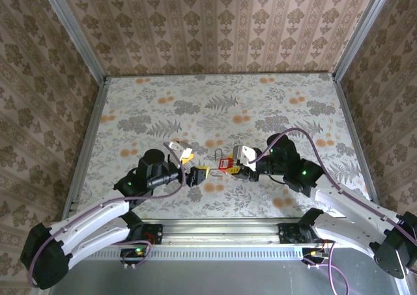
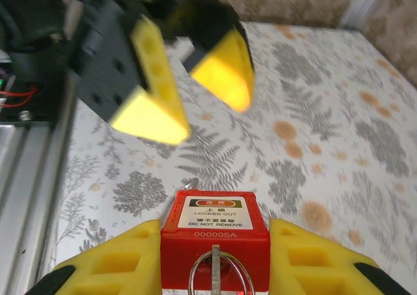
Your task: Unlock with the key
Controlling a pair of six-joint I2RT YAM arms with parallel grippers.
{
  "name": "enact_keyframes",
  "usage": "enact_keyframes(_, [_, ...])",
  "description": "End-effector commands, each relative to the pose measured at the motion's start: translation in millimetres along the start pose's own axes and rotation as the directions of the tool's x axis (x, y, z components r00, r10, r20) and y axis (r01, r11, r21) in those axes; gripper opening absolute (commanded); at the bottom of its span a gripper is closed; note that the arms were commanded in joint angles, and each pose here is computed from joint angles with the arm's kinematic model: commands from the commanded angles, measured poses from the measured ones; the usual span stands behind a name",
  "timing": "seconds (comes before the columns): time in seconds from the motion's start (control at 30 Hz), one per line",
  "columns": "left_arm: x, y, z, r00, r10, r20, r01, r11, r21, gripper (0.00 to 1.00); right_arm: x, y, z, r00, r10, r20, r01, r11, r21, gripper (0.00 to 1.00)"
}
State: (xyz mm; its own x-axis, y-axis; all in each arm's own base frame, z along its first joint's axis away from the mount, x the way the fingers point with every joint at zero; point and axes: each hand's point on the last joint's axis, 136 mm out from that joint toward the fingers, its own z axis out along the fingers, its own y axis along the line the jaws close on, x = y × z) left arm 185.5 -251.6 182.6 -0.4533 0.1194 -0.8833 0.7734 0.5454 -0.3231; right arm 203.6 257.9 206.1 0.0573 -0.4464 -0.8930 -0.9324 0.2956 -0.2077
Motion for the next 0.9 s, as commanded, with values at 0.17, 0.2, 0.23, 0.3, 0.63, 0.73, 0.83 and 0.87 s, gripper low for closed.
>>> enact_keyframes(0.17, [-29.0, -1.3, -14.8, 0.995, 0.085, 0.048, -0.082, 0.995, -0.057, 0.92, 38.0, -55.8, 0.5, 0.966, 0.257, 0.041, -0.255, 0.903, 0.346, 0.06])
enact_keyframes(0.2, [-29.2, -0.8, -14.9, 0.995, 0.088, 0.047, -0.085, 0.995, -0.061, 0.92, 42.7, -59.6, -0.7, 0.959, 0.279, 0.048, -0.277, 0.888, 0.367, 0.06])
enact_keyframes(0.23, [-28.2, -0.2, -14.5, 0.995, 0.090, 0.042, -0.088, 0.994, -0.063, 0.92, 47.2, -63.5, -2.2, 0.951, 0.304, 0.064, -0.304, 0.872, 0.383, 0.06])
enact_keyframes(0.3, [-27.0, 0.4, -13.6, 0.995, 0.092, 0.040, -0.089, 0.994, -0.064, 0.93, 54.4, -72.2, -6.2, 0.933, 0.347, 0.100, -0.356, 0.838, 0.413, 0.06])
enact_keyframes(0.63, [-24.5, 2.7, -12.1, 0.995, 0.097, 0.030, -0.094, 0.993, -0.074, 0.93, 82.9, -103.9, -16.2, 0.862, 0.478, 0.172, -0.497, 0.726, 0.476, 0.06])
enact_keyframes(0.73, [-24.3, 2.5, -11.4, 0.995, 0.099, 0.026, -0.097, 0.993, -0.073, 0.93, 84.5, -104.6, -10.0, 0.851, 0.497, 0.167, -0.514, 0.725, 0.459, 0.05])
enact_keyframes(0.83, [-24.1, 2.3, -10.5, 0.995, 0.101, 0.023, -0.099, 0.992, -0.073, 0.93, 86.0, -105.7, -3.5, 0.835, 0.521, 0.178, -0.540, 0.716, 0.442, 0.05])
enact_keyframes(0.87, [-23.4, 2.3, -10.0, 0.995, 0.102, 0.018, -0.100, 0.992, -0.073, 0.93, 87.5, -105.8, -1.0, 0.828, 0.531, 0.178, -0.550, 0.712, 0.436, 0.05])
